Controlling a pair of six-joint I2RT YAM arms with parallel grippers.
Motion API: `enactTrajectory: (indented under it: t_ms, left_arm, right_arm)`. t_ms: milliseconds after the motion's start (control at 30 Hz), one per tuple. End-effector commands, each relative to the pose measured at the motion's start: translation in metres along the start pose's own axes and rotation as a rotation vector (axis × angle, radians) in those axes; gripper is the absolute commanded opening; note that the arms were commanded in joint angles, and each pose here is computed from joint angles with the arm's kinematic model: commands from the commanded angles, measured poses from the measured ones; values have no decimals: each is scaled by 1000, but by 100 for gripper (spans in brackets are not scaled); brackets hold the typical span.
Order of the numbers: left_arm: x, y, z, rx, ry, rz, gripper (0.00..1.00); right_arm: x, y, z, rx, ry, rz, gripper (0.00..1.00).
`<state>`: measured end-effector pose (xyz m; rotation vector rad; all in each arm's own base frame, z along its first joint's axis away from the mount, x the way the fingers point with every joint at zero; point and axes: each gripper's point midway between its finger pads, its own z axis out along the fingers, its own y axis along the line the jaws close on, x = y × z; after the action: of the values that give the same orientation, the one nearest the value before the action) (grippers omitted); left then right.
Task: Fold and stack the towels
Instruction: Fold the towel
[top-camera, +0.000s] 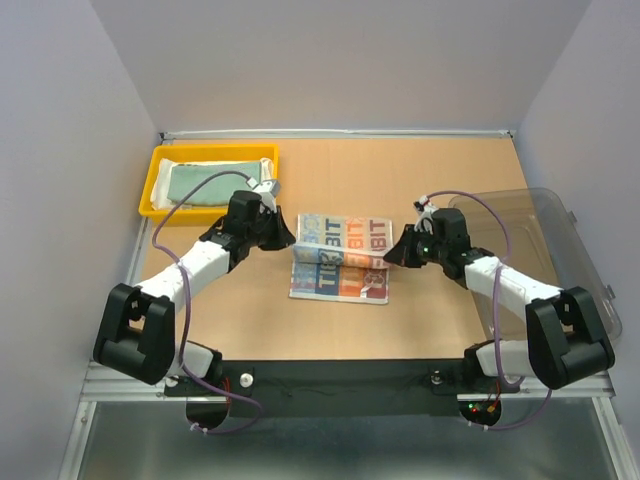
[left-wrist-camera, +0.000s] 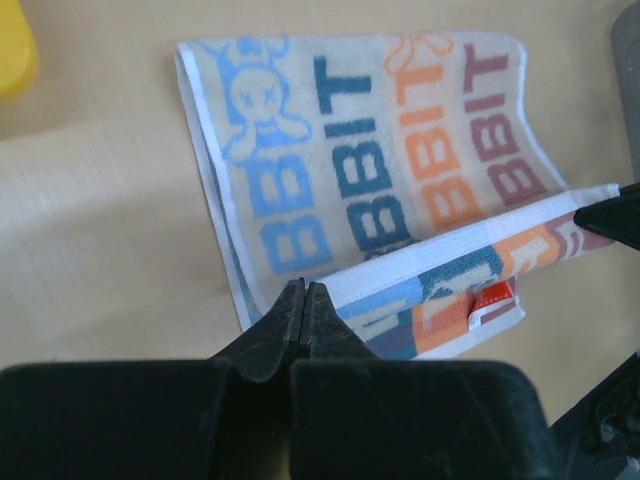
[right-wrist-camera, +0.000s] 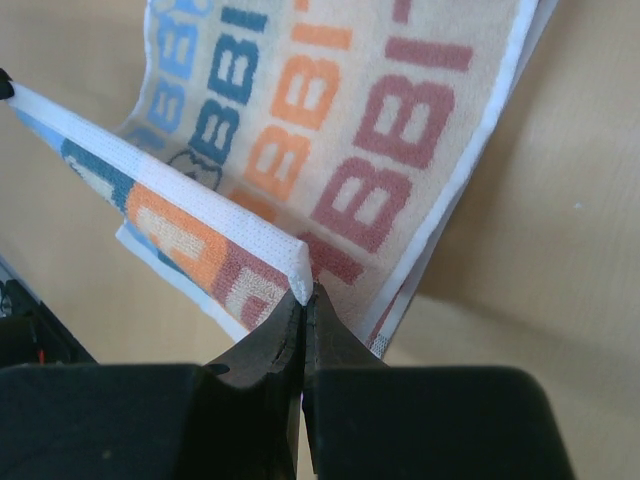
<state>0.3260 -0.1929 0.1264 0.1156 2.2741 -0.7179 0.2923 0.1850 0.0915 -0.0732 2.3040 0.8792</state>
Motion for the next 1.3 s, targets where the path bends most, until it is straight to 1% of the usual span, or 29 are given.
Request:
enactTrajectory:
  t_ms: [0,100,300,400,567,667,867,933,967,1100,1267]
  left_arm:
    - [23,16,-2,-61,9,-80,0]
    - [39,23,1,-77,29,-114,0]
    - [66,32,10,-109,88,-134,0]
    - [71,34,16,-118,101,-143,0]
    - [61,28,16,-113,80,-124,0]
    - [48,20,12,-99,51,-106,0]
    - [4,8,-7,-117,-51,-50,0]
    - [-7,6,-14,-128,-71,-34,0]
    - [-10,6,-15,-137,-77,-33,0]
    - [-14,10,-16,-166,-77,-17,0]
    - [3,19,-10,-182,-37,-19,0]
  right_arm:
    - [28,-17,4,48,70,53,3]
    - [41,-23,6,62,104,85,4]
    - [62,-32,7,85,156,125,4]
    - [66,-33,10,84,174,128,4]
    - [64,-30,10,70,174,124,4]
    - [54,-22,7,51,143,107,4]
    - [19,-2,-4,16,38,74,3]
    - [14,4,-6,-1,26,71,4]
    - [18,3,-8,4,45,83,3]
    - [23,7,-8,-11,64,88,3]
    - [41,1,-4,-2,113,100,4]
